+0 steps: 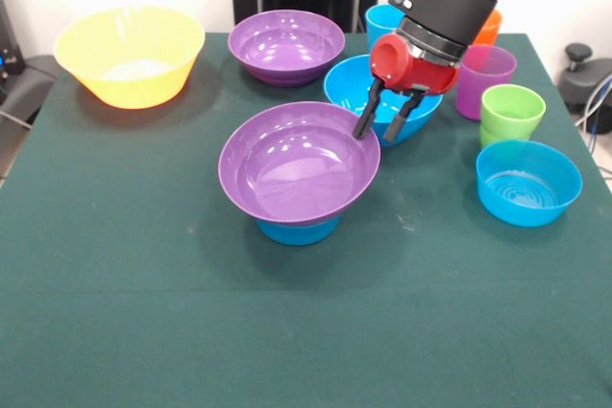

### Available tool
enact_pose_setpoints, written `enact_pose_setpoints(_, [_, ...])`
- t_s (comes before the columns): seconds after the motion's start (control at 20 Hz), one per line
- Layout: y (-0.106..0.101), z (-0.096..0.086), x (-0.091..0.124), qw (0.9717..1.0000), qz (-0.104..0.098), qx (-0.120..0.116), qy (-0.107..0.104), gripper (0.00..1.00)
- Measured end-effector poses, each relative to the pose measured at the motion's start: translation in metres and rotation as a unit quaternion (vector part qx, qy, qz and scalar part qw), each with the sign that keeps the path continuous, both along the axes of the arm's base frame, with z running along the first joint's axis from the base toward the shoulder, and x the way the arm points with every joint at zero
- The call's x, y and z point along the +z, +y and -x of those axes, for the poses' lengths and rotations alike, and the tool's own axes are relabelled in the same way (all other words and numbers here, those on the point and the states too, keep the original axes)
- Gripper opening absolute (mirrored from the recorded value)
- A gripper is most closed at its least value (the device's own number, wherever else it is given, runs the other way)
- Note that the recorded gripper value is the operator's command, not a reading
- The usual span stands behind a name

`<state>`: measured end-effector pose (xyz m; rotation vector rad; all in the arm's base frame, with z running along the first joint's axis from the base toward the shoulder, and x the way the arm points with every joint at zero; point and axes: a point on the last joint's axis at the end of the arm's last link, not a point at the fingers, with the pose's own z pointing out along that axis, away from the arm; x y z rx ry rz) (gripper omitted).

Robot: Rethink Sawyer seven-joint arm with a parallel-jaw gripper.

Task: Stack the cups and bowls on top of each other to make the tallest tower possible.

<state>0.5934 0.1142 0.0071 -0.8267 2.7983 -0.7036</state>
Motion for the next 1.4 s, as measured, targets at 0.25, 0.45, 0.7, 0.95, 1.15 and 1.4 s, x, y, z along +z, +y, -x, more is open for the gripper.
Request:
enact_pose_setpoints(0.25, [0.002,0.001,0.000,1.0000,0.001,0.002,0.000,1.00])
enact_pose_setpoints(0.45, [0.002,0.001,0.000,1.0000,0.001,0.002,0.000,1.00])
enact_pose_setpoints(0.7, [0.002,0.001,0.000,1.0000,0.001,0.002,0.000,1.00])
enact_pose_setpoints(0.95, [-0.001,0.000,0.000,1.0000,0.000,-0.002,0.000,1.00])
enact_pose_setpoints(1.15, [-0.008,0.001,-0.004,1.0000,-0.001,-0.009,0.004,1.00])
enact_pose_setpoints(1.4, [-0.015,0.000,-0.013,0.9996,-0.015,-0.024,0.010,1.00])
